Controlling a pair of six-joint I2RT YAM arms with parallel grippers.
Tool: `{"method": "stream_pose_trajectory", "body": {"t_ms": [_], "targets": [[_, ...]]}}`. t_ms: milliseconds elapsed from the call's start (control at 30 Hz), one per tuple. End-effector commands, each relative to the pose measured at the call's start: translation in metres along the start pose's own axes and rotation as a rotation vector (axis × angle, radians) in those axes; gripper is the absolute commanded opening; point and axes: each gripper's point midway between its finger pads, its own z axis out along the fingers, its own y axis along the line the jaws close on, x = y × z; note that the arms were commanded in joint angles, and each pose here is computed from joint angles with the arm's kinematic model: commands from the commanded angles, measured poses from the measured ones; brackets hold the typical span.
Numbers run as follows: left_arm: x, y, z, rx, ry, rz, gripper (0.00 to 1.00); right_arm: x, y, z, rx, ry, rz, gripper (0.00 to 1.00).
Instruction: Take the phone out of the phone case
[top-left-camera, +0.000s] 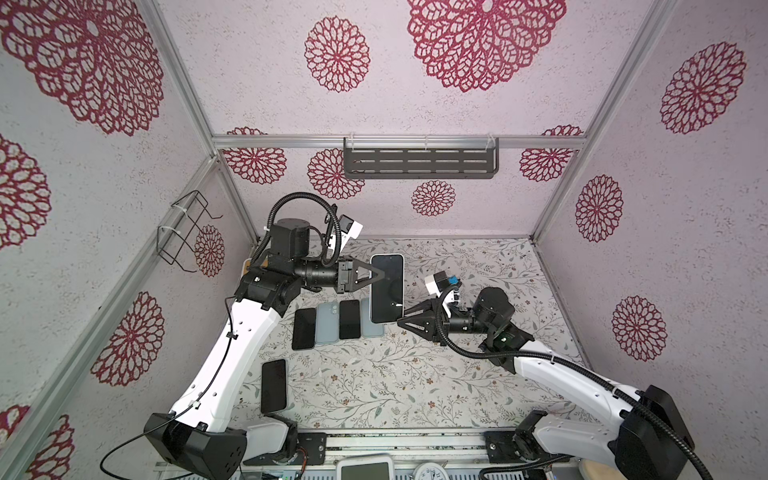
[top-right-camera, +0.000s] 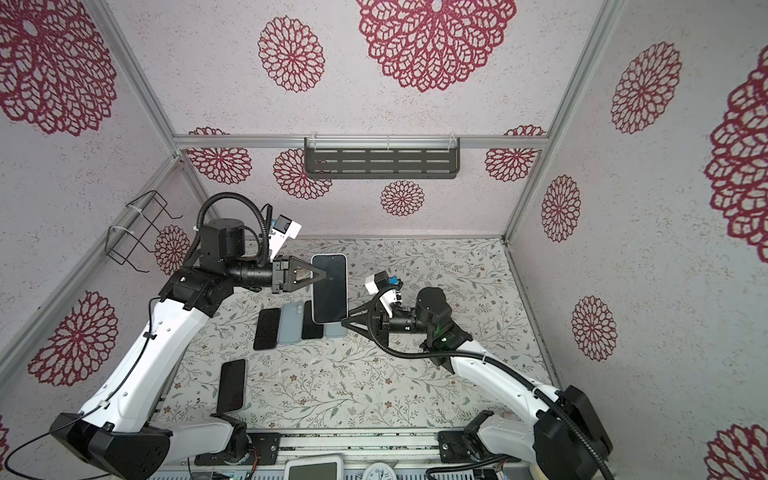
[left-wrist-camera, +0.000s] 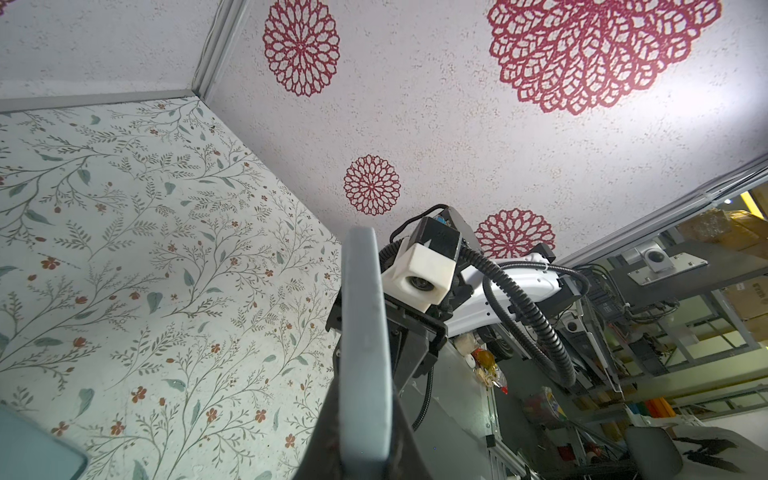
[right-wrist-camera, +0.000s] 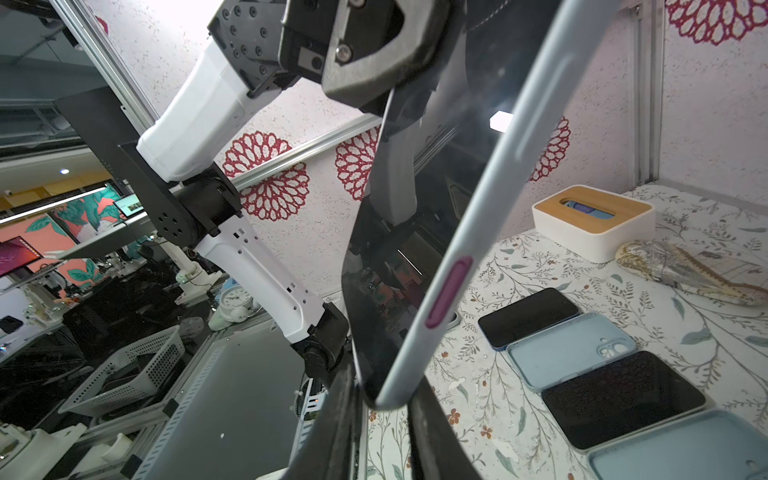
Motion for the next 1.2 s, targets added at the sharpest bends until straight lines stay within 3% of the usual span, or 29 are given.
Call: {"method": "stream_pose_trajectory", "body": {"t_ms": [0, 233, 433, 833, 1167], "targets": [[-0.008, -0.020, -0.004, 0.050, -0.032, 0.074, 0.00, -0.022, 0.015, 0.000, -0.039, -0.054, -0.082, 0.14], [-0.026, -0.010, 0.003, 0.070, -0.094, -0.021, 0.00, -0.021, 0.016, -0.004, -0.023, -0.079, -0.131, 0.00], [-0.034, 0.000, 0.026, 0.110, -0.125, -0.154, 0.00, -0.029, 0.016, -0.006, 0.006, -0.113, -0.229, 0.00], [-0.005, 0.033, 0.081, 0.099, -0.081, -0.390, 0.00, -0.052, -0.001, -0.015, 0.176, -0.193, -0.441, 0.00], [-0.004, 0.027, 0.086, 0.125, -0.108, -0.411, 0.00, -0.069, -0.023, -0.042, 0.368, -0.344, -0.442, 0.00]]}}
